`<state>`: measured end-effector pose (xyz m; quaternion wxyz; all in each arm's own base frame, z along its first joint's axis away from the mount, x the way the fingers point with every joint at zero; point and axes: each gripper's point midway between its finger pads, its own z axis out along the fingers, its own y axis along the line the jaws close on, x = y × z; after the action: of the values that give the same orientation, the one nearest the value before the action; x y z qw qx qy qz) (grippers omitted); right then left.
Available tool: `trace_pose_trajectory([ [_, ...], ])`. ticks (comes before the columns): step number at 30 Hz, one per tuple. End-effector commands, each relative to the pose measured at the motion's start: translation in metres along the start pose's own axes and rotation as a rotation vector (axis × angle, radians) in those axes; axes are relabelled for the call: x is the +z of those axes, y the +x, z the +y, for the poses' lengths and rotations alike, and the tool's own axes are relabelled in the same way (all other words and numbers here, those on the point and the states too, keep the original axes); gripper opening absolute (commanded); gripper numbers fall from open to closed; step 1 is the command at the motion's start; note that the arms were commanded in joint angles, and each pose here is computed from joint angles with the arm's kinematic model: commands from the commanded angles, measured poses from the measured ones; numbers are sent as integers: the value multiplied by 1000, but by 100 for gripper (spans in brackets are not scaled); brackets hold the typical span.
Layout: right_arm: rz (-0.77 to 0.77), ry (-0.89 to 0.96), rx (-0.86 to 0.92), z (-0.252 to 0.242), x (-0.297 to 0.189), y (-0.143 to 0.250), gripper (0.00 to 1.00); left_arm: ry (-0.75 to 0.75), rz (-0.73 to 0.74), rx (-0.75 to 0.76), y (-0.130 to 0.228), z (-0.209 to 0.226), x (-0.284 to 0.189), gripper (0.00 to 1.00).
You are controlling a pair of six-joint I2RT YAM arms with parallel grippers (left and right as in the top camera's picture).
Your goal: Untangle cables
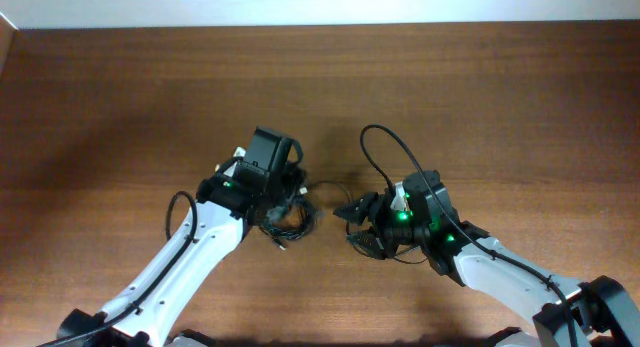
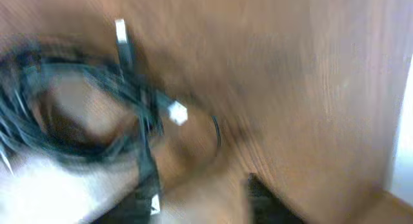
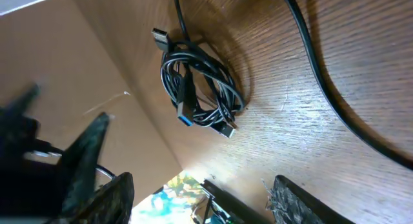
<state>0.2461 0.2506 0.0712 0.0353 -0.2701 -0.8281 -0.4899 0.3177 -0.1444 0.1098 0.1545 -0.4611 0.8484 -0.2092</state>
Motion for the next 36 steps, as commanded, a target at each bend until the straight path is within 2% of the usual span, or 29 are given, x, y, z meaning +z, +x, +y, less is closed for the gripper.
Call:
trace_pose_trajectory([
  [1, -2, 10, -118, -3, 2, 0, 69, -53, -215, 388, -45, 0, -12, 92],
  [2, -12, 13, -147, -4, 2, -1, 69, -77, -213, 433, -49, 5, -13, 96],
  [4, -31, 19, -193, -4, 2, -5, 70, -134, -200, 515, -53, 17, -13, 92],
  [5, -39, 21, -193, -4, 2, -6, 70, -159, -188, 633, -54, 21, -13, 79],
  [6, -48, 23, -193, -5, 2, -8, 71, -173, -176, 822, -54, 19, -12, 82],
  [9, -61, 26, -193, -5, 1, -10, 72, -183, -126, 1081, -48, 20, -9, 82],
  [10, -65, 27, -193, -5, 1, -11, 73, -160, -75, 1200, -40, 19, -6, 82],
  [11, -72, 29, -193, -5, 1, -12, 73, -125, -14, 1314, -29, 20, -3, 79],
  [12, -72, 29, -193, -5, 1, -12, 73, -115, 12, 1375, -25, 21, 0, 73],
  [13, -72, 29, -193, -5, 1, -12, 73, -131, 17, 1406, -27, 24, 3, 56],
  [14, -71, 36, -187, -7, 1, -12, 73, -149, 32, 1408, -27, 30, 8, 44],
  [16, -69, 65, -166, -15, 1, -11, 73, -176, 70, 1403, -25, 41, 17, 38],
  [18, -74, 96, -144, -23, 0, -12, 73, -213, 120, 1400, -23, 55, 28, 50],
  [20, -82, 118, -130, -28, 0, -13, 73, -240, 154, 1398, -21, 64, 36, 75],
  [21, -82, 119, -129, -29, 0, -13, 73, -251, 168, 1397, -21, 67, 44, 94],
  [23, -82, 117, -130, -28, 0, -13, 73, -257, 176, 1397, -21, 69, 55, 93],
  [24, -82, 118, -130, -28, 0, -13, 73, -260, 180, 1396, -21, 70, 60, 88],
  [27, -81, 117, -130, -28, 0, -13, 73, -275, 200, 1392, -20, 75, 72, 60],
  [28, -82, 118, -130, -28, 0, -13, 73, -280, 210, 1389, -19, 78, 74, 44],
  [29, -84, 119, -131, -28, 0, -14, 73, -280, 216, 1388, -19, 79, 74, 16],
  [30, -89, 120, -132, -29, 0, -14, 73, -278, 220, 1380, -18, 79, 74, 1],
  [33, -104, 127, -162, -30, -1, -17, 73, -281, 197, 1276, -18, 77, 74, 0],
  [36, -103, 127, -177, -29, -1, -17, 73, -273, 153, 1111, -20, 68, 71, 0],
])
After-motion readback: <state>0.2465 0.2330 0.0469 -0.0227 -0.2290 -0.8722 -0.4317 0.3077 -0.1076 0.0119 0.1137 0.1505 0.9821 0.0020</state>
